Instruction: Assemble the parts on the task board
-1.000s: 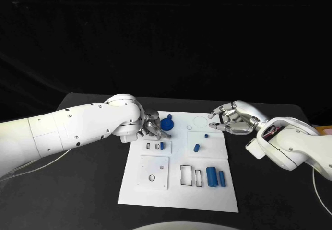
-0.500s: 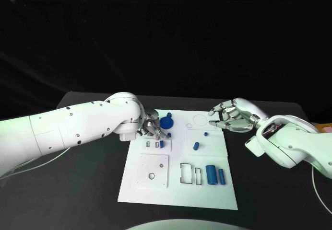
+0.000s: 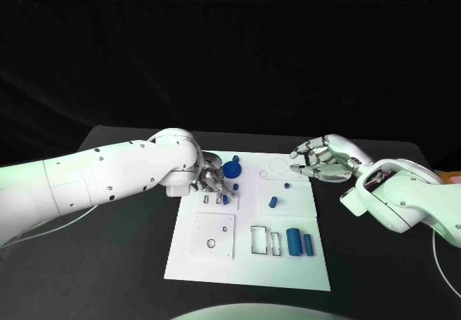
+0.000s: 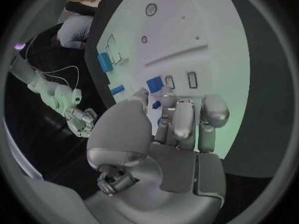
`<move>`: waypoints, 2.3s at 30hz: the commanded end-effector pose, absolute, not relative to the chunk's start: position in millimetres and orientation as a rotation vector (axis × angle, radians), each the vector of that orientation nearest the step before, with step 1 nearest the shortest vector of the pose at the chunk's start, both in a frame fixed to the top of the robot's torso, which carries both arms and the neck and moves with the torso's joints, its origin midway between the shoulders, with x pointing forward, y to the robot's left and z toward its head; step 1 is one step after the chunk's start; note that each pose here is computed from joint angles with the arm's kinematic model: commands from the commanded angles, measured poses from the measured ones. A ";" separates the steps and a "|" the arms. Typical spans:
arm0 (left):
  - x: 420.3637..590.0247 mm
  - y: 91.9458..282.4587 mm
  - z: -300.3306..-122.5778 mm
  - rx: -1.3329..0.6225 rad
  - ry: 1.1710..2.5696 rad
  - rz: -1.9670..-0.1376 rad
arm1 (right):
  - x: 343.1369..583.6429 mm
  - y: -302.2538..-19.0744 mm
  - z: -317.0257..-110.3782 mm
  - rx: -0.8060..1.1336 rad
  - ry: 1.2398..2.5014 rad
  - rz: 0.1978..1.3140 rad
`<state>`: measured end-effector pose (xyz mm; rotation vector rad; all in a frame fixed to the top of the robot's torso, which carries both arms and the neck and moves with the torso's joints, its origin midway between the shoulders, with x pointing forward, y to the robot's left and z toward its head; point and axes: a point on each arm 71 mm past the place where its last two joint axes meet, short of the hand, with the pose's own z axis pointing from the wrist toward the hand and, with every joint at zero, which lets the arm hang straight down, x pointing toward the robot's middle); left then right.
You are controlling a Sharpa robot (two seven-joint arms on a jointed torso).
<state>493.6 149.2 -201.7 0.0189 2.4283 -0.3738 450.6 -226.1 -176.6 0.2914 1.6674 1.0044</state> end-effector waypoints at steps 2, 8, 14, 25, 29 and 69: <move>491.1 145.7 -203.0 0.049 2.454 -0.375 | 450.9 -225.6 -176.6 0.287 1.662 1.001; 490.8 145.8 -203.3 0.043 2.457 -0.380 | 451.6 -225.7 -177.1 0.288 1.663 0.997; 491.0 146.0 -203.6 0.006 2.463 -0.401 | 452.9 -225.3 -178.6 0.289 1.667 0.994; 490.9 147.5 -204.0 -0.142 2.484 -0.488 | 455.0 -226.4 -181.6 0.294 1.676 0.985; 490.6 149.1 -204.0 -0.194 2.488 -0.517 | 455.4 -226.9 -182.0 0.295 1.677 0.982; 474.0 174.3 -218.7 -0.216 2.251 -0.468 | 457.2 -230.9 -187.2 0.305 1.726 0.945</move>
